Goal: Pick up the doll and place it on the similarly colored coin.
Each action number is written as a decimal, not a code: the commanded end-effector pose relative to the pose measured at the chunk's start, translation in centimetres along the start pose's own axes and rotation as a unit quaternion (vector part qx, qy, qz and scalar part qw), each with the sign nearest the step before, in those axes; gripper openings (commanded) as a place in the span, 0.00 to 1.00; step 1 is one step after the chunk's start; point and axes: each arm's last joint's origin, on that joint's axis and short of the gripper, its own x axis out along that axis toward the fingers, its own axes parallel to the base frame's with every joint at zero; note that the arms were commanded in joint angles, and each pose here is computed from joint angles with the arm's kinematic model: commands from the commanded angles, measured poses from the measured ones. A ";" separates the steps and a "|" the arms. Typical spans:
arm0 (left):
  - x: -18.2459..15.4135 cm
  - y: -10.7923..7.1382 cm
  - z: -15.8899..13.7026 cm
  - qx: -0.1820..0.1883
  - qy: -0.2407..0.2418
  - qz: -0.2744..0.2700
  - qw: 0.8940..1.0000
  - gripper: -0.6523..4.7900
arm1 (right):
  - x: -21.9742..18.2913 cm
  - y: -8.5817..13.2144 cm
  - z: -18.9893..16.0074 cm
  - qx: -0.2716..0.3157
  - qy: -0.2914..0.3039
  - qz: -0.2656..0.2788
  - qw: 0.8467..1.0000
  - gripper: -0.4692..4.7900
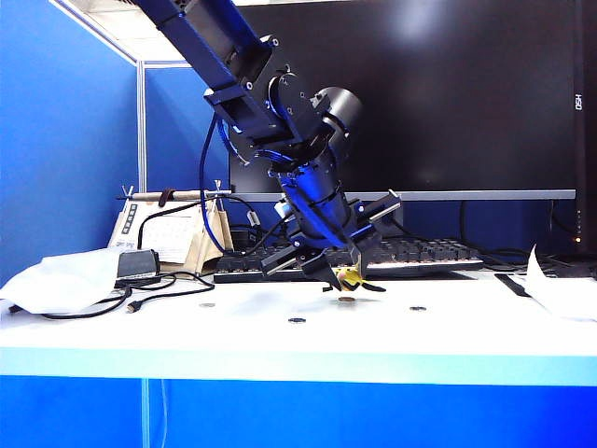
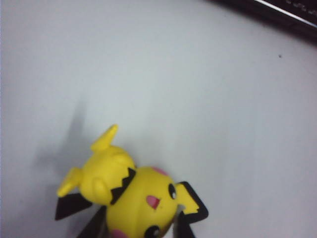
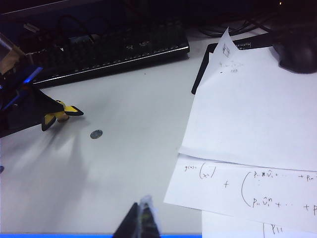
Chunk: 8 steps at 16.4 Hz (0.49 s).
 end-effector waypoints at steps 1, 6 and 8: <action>0.1 -0.2 0.0 -0.002 0.009 -0.016 1.000 0.11 | 0.1 0.0 -0.1 -0.001 0.002 -0.001 1.000 0.08; 0.1 -0.2 -0.1 -0.001 0.010 -0.017 1.000 0.23 | 0.1 0.0 -0.1 -0.001 0.002 -0.001 1.000 0.08; 0.1 -0.2 -0.1 -0.002 0.010 -0.018 1.000 0.36 | 0.1 0.0 -0.1 -0.001 0.002 -0.001 1.000 0.08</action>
